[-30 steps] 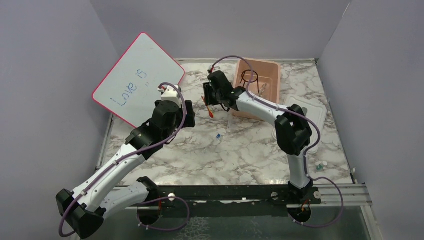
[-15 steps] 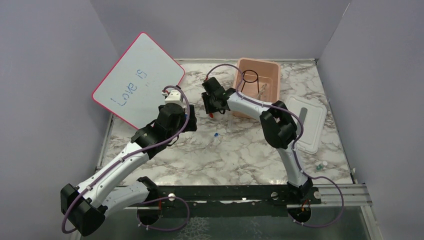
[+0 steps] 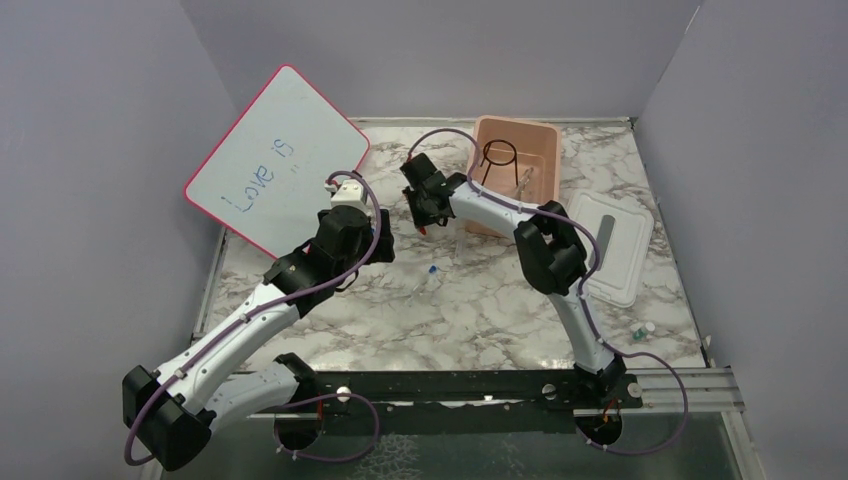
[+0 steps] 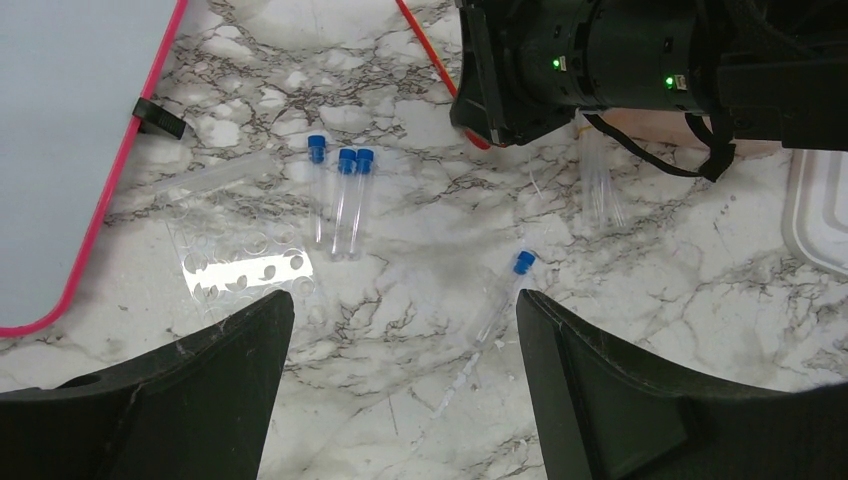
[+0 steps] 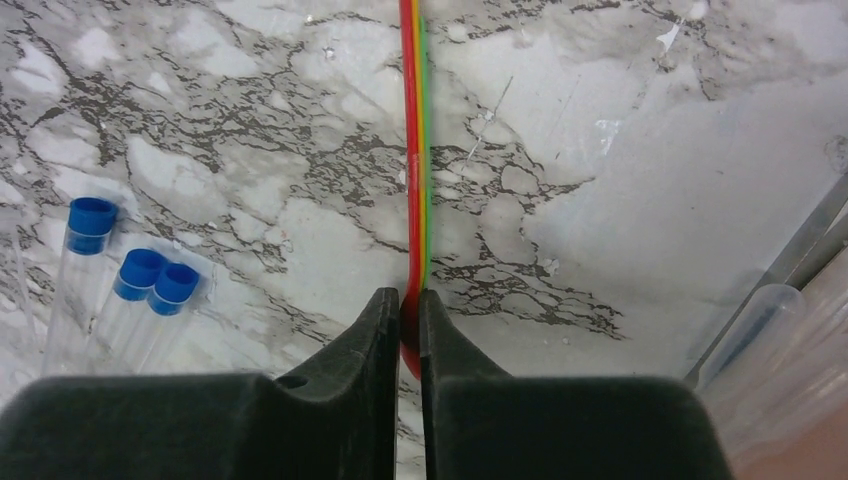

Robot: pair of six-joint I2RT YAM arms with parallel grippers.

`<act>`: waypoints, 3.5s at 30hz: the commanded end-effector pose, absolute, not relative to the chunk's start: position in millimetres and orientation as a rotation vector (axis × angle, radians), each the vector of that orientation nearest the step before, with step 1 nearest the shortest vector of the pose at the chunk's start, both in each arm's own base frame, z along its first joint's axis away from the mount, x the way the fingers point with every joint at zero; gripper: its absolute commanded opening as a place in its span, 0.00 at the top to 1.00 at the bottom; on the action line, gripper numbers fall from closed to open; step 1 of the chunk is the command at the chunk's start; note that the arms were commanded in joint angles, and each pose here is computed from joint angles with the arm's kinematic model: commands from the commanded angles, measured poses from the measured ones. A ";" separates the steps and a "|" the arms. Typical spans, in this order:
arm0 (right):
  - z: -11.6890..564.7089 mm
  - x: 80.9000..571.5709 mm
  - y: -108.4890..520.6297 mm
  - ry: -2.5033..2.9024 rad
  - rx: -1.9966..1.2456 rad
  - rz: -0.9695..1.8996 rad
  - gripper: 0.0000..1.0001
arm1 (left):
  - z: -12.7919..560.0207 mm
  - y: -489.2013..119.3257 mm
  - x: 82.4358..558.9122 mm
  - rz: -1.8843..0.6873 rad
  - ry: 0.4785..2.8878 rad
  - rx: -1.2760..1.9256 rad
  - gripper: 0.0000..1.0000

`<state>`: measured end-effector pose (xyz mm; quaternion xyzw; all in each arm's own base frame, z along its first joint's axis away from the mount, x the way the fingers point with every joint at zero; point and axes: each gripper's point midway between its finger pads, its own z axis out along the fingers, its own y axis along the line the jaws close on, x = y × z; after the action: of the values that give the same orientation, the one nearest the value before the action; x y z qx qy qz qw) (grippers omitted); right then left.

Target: Organize the chemistry lab equipment

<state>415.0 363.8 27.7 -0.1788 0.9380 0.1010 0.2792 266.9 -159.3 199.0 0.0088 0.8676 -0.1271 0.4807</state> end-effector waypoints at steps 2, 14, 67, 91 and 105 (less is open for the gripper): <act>22.5 409.0 362.4 2.551 -0.485 0.262 0.96 | 216.9 -161.3 268.7 -0.347 2.063 0.019 0.15; 148.4 414.0 358.1 2.272 -0.328 0.417 0.99 | 229.6 -156.9 267.3 -0.356 2.024 0.004 0.15; 211.4 406.1 166.3 2.171 0.166 0.305 0.64 | 204.1 -187.4 279.2 -0.408 2.108 0.090 0.15; 87.7 328.9 259.5 2.340 0.088 0.164 0.36 | 198.6 -180.1 283.3 -0.375 2.104 0.047 0.15; 32.6 344.4 267.0 2.360 0.078 0.082 0.48 | 197.4 -178.5 282.3 -0.372 2.104 0.046 0.15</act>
<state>335.0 265.1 40.6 0.0197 0.9309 0.0429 0.3623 277.3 -179.6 189.1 0.0290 0.8721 -0.1483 0.4654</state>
